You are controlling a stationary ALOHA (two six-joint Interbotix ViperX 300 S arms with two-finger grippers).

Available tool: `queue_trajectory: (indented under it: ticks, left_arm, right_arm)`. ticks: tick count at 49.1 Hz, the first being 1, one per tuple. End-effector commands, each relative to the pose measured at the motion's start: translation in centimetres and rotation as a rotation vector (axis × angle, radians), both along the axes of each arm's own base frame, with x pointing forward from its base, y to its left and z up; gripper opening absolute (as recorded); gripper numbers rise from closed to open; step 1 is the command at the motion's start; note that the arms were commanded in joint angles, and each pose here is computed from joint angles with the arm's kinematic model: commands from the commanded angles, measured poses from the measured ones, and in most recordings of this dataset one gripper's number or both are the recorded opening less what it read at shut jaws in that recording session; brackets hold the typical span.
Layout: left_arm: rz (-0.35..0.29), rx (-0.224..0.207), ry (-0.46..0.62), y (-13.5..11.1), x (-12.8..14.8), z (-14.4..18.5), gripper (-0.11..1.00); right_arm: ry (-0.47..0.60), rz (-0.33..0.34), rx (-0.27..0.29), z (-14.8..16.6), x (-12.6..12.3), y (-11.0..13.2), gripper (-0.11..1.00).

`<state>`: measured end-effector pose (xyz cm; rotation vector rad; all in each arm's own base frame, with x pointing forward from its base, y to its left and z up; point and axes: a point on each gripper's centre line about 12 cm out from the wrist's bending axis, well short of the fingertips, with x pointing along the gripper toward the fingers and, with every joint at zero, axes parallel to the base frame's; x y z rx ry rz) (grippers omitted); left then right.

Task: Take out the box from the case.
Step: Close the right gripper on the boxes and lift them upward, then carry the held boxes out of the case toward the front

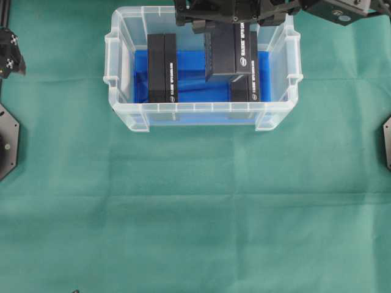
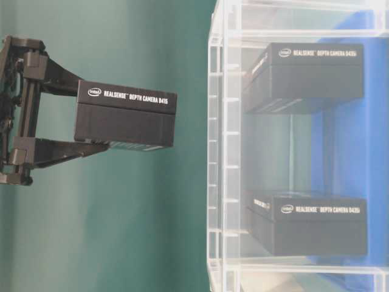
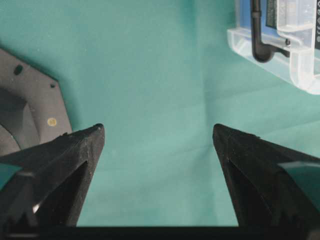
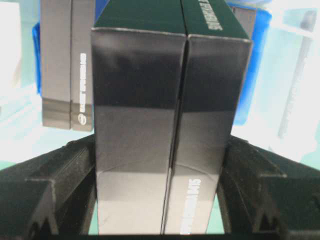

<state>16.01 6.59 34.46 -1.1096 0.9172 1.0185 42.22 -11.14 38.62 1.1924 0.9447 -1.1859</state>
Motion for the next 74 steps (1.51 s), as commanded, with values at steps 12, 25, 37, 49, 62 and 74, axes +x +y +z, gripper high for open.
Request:
queue_trajectory:
  ticks: [12, 25, 37, 49, 62, 74]
  left_arm:
    - [0.003, 0.006, -0.018, 0.06, 0.09, 0.48, 0.92]
    - [0.004, 0.006, -0.018, 0.09, 0.08, 0.48, 0.92]
    - [0.003, 0.005, -0.016, 0.06, 0.09, 0.42, 0.92]
    - [0.003, 0.006, -0.016, 0.08, 0.08, 0.42, 0.92]
    - [0.001, 0.006, -0.016, 0.06, 0.09, 0.42, 0.92]
    - [0.003, 0.005, -0.014, 0.08, 0.06, 0.42, 0.92]
  right_arm:
    - [-0.074, 0.0, -0.021, 3.01, -1.29, 0.37, 0.66]
    - [-0.072, -0.006, -0.032, 2.99, -1.31, 0.23, 0.66]
    - [-0.074, -0.008, -0.039, 3.05, -1.31, 0.2, 0.66]
    - [-0.073, -0.012, -0.043, 3.06, -1.34, 0.09, 0.66]
    - [-0.073, -0.015, -0.044, 3.02, -1.32, 0.07, 0.66]
    - [-0.075, -0.01, -0.044, 3.06, -1.26, 0.32, 0.66]
